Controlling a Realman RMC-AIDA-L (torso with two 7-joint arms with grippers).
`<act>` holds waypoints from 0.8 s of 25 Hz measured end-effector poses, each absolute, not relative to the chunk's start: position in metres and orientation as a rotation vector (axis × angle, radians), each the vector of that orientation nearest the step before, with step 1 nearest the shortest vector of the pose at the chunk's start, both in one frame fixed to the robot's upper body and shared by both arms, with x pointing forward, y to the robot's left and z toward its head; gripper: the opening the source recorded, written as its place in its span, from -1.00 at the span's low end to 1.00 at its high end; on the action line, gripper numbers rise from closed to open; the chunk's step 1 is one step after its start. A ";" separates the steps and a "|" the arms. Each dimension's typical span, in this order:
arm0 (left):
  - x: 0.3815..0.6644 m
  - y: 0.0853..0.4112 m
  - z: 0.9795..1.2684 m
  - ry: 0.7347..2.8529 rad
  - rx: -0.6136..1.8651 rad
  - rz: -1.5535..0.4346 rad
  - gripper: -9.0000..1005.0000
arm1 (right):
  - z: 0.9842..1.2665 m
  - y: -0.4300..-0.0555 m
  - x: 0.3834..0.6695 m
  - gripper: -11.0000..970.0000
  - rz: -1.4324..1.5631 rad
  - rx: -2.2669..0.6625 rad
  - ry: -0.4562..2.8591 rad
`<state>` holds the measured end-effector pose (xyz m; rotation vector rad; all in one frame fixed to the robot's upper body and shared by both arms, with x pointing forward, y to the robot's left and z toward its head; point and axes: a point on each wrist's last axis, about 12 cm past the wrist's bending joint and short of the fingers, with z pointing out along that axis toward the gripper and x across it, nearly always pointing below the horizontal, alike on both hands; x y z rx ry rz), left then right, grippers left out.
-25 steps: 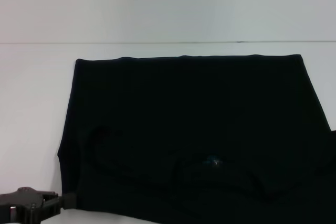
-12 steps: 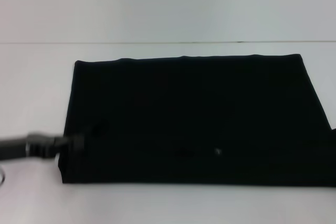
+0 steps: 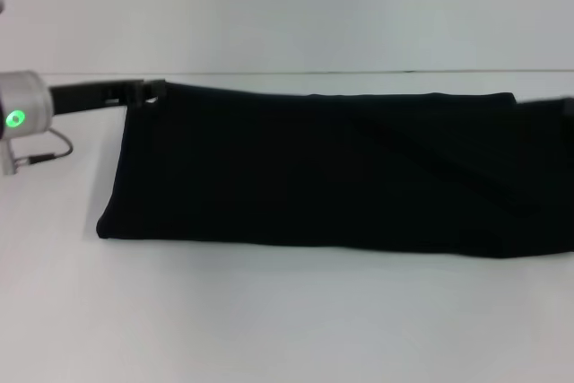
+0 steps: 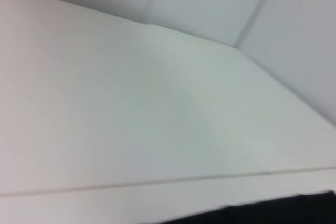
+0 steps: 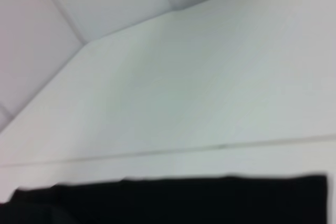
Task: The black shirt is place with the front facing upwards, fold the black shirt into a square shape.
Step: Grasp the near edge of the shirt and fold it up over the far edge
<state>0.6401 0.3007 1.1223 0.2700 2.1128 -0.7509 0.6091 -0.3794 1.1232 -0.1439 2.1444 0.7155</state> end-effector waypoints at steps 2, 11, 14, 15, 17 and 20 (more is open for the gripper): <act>0.649 0.293 1.120 2.124 0.251 -0.696 -0.98 | 1.123 -0.366 0.627 -0.94 0.658 -0.137 2.153; 0.667 0.274 1.101 2.145 0.163 -0.434 -0.98 | 1.122 -0.325 0.672 -0.89 0.431 -0.154 2.186; 0.669 0.274 1.100 2.145 0.158 -0.385 -0.98 | 1.126 -0.323 0.679 -0.87 0.387 -0.136 2.177; 0.670 0.274 1.100 2.144 0.155 -0.373 -0.98 | 1.128 -0.323 0.681 -0.86 0.380 -0.136 2.175; 0.671 0.273 1.100 2.140 0.156 -0.360 -0.98 | 1.129 -0.322 0.682 -0.85 0.375 -0.137 2.174; 0.674 0.271 1.103 2.132 0.163 -0.350 -0.98 | 1.132 -0.320 0.685 -0.84 0.369 -0.140 2.170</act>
